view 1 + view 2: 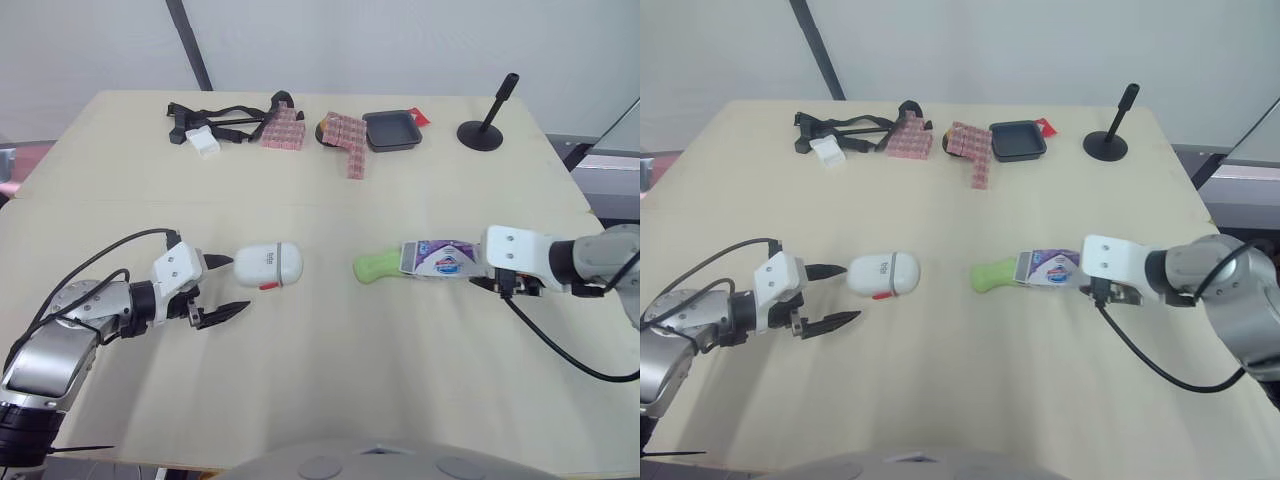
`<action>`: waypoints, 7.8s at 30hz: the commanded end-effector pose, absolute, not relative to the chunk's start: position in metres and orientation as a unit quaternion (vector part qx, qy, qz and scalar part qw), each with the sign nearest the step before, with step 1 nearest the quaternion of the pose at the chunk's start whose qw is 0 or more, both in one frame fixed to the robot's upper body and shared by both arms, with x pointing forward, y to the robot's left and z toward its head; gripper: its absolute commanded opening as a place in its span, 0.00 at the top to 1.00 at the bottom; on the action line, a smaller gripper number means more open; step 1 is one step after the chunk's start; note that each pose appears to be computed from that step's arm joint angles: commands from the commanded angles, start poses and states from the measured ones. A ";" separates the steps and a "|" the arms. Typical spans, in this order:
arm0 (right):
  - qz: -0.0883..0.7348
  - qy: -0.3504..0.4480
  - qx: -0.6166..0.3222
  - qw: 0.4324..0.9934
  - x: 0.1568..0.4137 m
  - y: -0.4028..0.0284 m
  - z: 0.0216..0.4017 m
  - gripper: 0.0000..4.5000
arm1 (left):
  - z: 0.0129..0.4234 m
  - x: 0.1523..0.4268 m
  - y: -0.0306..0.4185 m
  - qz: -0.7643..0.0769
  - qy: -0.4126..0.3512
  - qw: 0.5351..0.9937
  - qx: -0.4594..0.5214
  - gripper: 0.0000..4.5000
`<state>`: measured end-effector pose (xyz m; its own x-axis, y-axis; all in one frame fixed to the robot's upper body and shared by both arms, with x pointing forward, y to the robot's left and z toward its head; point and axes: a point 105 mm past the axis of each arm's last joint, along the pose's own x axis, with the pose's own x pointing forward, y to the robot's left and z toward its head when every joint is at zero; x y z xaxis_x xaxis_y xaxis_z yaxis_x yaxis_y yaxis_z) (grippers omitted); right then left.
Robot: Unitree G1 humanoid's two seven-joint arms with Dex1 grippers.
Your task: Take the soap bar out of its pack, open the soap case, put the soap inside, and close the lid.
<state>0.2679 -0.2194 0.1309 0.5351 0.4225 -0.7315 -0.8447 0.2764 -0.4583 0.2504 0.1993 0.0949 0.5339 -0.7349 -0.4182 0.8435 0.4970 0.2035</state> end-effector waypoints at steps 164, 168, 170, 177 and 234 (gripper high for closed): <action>0.492 0.365 0.242 0.753 0.246 -0.077 0.144 0.00 | 0.113 0.246 0.131 -0.615 0.061 0.745 0.251 0.23; 0.487 0.397 0.244 0.739 0.243 -0.072 0.145 0.00 | 0.114 0.244 0.121 -0.620 0.053 0.745 0.240 0.23; 0.483 0.398 0.244 0.741 0.244 -0.069 0.145 0.00 | 0.113 0.244 0.119 -0.622 0.052 0.744 0.240 0.23; 0.507 0.380 0.275 0.723 0.246 -0.054 0.152 0.00 | 0.111 0.245 0.108 -0.630 0.046 0.737 0.242 0.23; 0.553 0.368 0.330 0.671 0.239 -0.049 0.157 0.40 | 0.127 0.257 0.107 -0.598 -0.033 0.761 0.249 0.23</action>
<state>0.2436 -0.0463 0.1426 0.1334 0.9741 -0.1828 -0.4650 0.2244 0.8564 0.2535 0.0983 0.1183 0.2382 -0.9330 -0.2698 0.9110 0.1184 0.3950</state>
